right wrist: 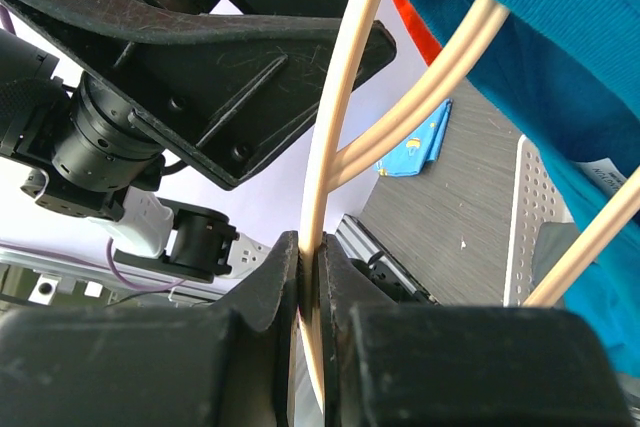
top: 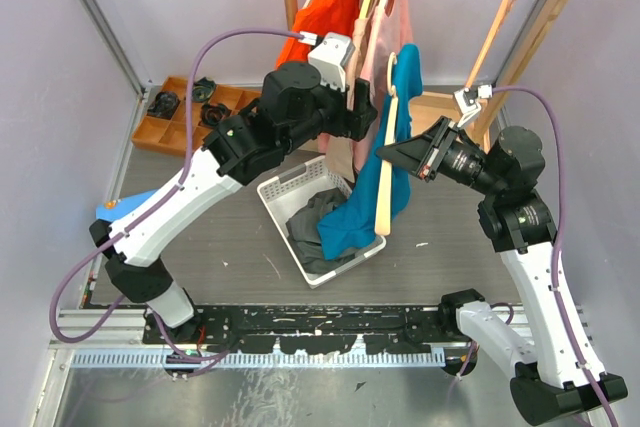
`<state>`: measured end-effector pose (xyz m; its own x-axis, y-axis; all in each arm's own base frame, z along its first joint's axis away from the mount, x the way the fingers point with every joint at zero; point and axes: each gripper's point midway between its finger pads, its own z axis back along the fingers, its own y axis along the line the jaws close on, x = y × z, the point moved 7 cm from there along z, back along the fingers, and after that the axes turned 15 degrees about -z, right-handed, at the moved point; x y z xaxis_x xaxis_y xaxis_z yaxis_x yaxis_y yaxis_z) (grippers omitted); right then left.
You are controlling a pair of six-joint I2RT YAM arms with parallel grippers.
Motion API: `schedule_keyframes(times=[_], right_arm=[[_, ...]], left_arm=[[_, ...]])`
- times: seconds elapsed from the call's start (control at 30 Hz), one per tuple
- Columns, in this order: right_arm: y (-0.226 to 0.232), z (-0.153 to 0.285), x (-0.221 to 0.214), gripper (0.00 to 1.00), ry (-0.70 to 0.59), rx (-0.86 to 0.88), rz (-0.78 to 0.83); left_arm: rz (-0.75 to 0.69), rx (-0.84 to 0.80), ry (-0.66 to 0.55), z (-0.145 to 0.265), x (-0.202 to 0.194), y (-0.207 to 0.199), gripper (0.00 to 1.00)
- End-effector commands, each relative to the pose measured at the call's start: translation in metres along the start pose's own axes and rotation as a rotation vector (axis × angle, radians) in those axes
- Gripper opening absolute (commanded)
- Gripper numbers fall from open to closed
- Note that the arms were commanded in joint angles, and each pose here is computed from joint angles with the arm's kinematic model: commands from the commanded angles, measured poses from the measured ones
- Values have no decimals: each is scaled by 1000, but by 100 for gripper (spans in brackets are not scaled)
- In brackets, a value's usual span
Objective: Remove the t-shirt from the hanger
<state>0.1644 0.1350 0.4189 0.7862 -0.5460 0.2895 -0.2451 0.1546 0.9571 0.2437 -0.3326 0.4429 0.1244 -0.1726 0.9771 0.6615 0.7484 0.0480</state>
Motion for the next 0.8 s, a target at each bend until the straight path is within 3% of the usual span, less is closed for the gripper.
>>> schedule_keyframes(times=[0.0,0.77], right_arm=[[17,2,5,1,-32,71,105],[15,-3,10,1,-39,71,124]], left_arm=[[28,-20,-56,-3,16,-1,78],[39,-116,-81,-30,24,-11,76]])
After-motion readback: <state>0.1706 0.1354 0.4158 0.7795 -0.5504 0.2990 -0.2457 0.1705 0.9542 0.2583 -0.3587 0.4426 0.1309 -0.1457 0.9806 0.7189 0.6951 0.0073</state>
